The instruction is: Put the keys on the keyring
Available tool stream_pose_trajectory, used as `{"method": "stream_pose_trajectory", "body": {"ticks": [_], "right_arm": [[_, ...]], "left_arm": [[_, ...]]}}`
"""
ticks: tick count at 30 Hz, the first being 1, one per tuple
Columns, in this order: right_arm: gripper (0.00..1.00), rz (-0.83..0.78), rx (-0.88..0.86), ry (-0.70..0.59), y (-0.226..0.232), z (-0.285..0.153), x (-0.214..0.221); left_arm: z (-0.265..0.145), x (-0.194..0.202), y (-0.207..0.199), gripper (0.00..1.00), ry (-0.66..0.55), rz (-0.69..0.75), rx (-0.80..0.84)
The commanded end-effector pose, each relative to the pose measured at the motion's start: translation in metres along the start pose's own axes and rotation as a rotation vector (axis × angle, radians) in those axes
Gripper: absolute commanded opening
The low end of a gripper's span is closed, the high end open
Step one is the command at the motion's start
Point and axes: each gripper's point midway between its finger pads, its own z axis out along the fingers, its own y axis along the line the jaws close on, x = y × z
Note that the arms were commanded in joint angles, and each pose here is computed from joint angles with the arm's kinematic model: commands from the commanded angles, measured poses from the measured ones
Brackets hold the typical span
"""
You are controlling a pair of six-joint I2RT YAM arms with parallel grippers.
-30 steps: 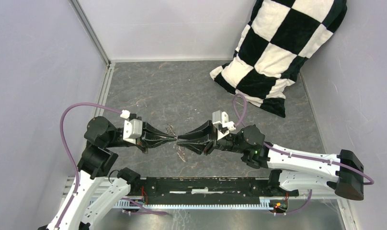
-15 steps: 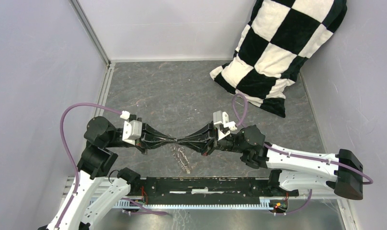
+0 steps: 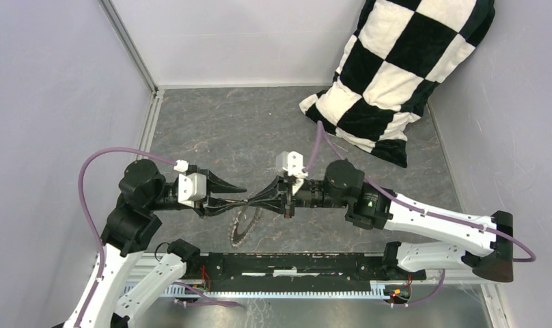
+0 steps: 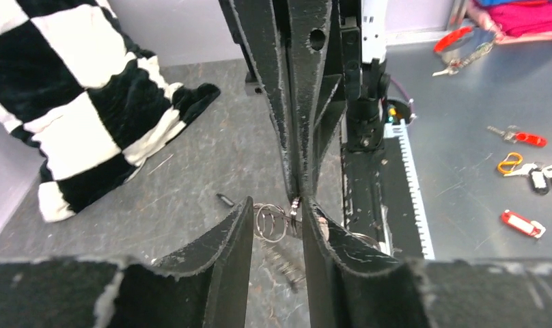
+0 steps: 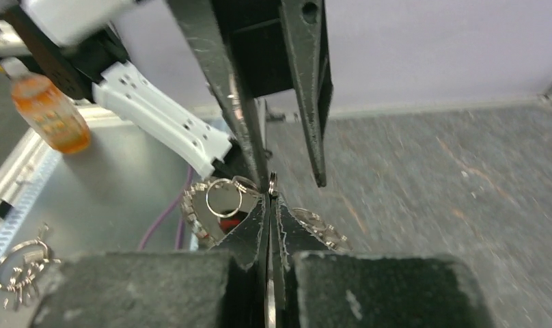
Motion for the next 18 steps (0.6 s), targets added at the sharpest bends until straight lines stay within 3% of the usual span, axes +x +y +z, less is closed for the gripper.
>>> {"method": "stream_pose_trajectory", "body": {"ticks": [1, 6, 12, 18], "right_arm": [[0.01, -0.082, 0.132, 0.315, -0.033, -0.005, 0.033], [0.01, -0.091, 0.147, 0.478, -0.041, -0.007, 0.042], [0.01, -0.088, 0.133, 0.551, -0.04, -0.004, 0.036], [0.01, -0.086, 0.109, 0.557, -0.036, -0.003, 0.031]], "left_arm": [[-0.003, 0.008, 0.001, 0.39, 0.089, 0.075, 0.032], [-0.002, 0.023, 0.001, 0.29, 0.143, 0.055, 0.058], [-0.005, 0.041, -0.011, 0.14, 0.192, 0.073, 0.14], [-0.014, 0.062, -0.018, 0.16, 0.292, 0.085, 0.21]]}}
